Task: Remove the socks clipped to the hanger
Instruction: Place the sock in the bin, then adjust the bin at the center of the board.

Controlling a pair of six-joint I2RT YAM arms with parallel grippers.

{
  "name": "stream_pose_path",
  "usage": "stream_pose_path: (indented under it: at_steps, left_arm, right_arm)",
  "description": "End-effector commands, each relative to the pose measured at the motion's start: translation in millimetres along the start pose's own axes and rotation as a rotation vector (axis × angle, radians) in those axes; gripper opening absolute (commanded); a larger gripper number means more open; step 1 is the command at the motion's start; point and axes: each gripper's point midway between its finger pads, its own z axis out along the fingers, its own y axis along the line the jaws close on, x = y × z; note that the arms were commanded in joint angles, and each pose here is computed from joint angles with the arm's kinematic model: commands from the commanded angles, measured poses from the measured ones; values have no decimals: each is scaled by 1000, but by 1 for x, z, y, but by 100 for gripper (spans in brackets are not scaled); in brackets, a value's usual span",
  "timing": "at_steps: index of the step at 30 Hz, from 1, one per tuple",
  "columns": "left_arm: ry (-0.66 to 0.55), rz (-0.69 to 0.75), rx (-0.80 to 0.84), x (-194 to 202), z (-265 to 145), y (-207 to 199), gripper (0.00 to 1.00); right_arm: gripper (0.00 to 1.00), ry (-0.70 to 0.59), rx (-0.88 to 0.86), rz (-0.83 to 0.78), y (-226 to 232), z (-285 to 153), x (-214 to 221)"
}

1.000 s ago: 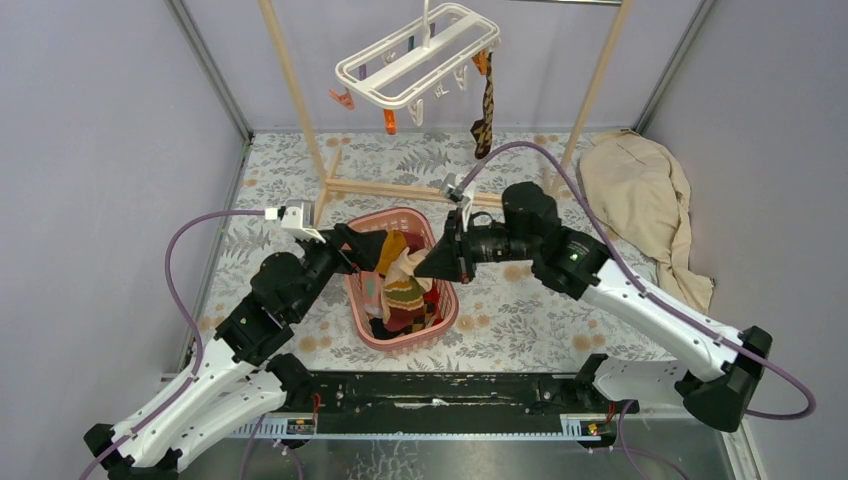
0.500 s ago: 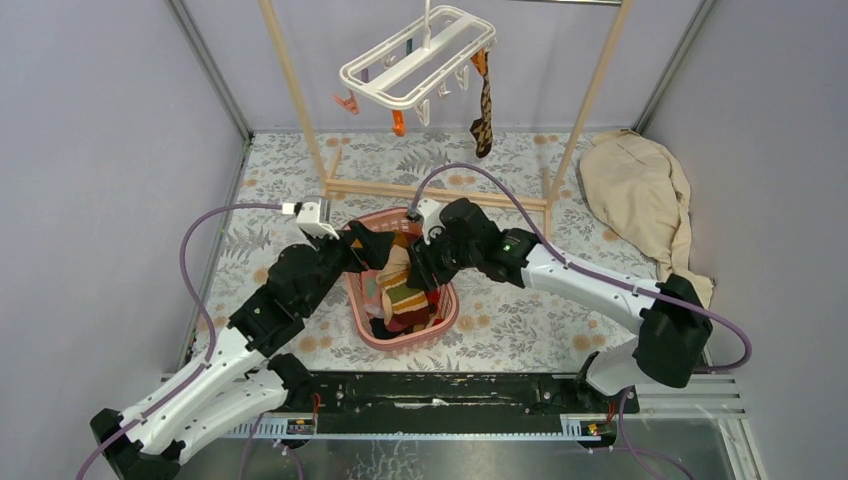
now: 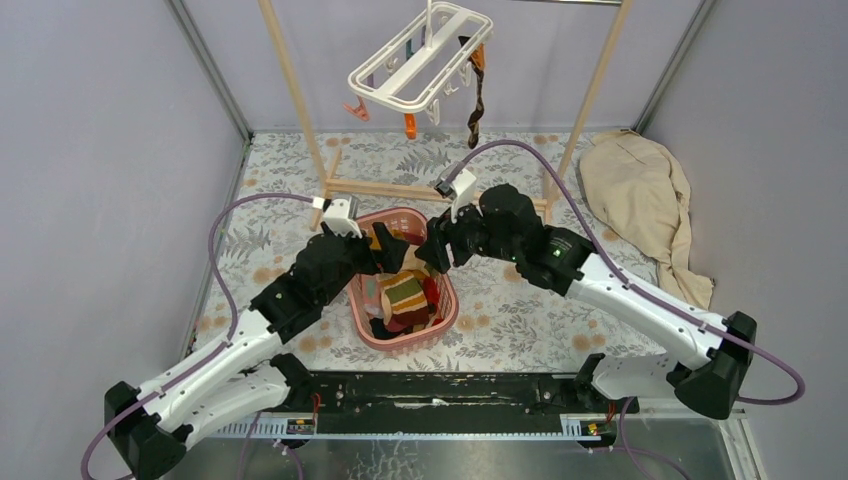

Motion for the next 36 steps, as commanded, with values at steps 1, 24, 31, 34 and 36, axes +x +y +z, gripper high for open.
stream_pose_path:
  at_steps: [1, 24, 31, 34, 36]
  left_arm:
    - [30, 47, 13, -7, 1, -12, 99]
    - [514, 298, -214, 60, 7, -10, 99]
    - [642, 324, -317, 105, -4, 14, 99]
    - [689, 302, -346, 129, -6, 25, 99]
    - [707, 286, -345, 143, -4, 28, 99]
  right_arm:
    - [66, -63, 78, -43, -10, -16, -16]
    - [75, -83, 263, -44, -46, -56, 20]
    - [76, -89, 249, -38, -44, -61, 28]
    - [76, -89, 242, -34, -43, -61, 30]
    - [77, -88, 235, -32, -42, -60, 32]
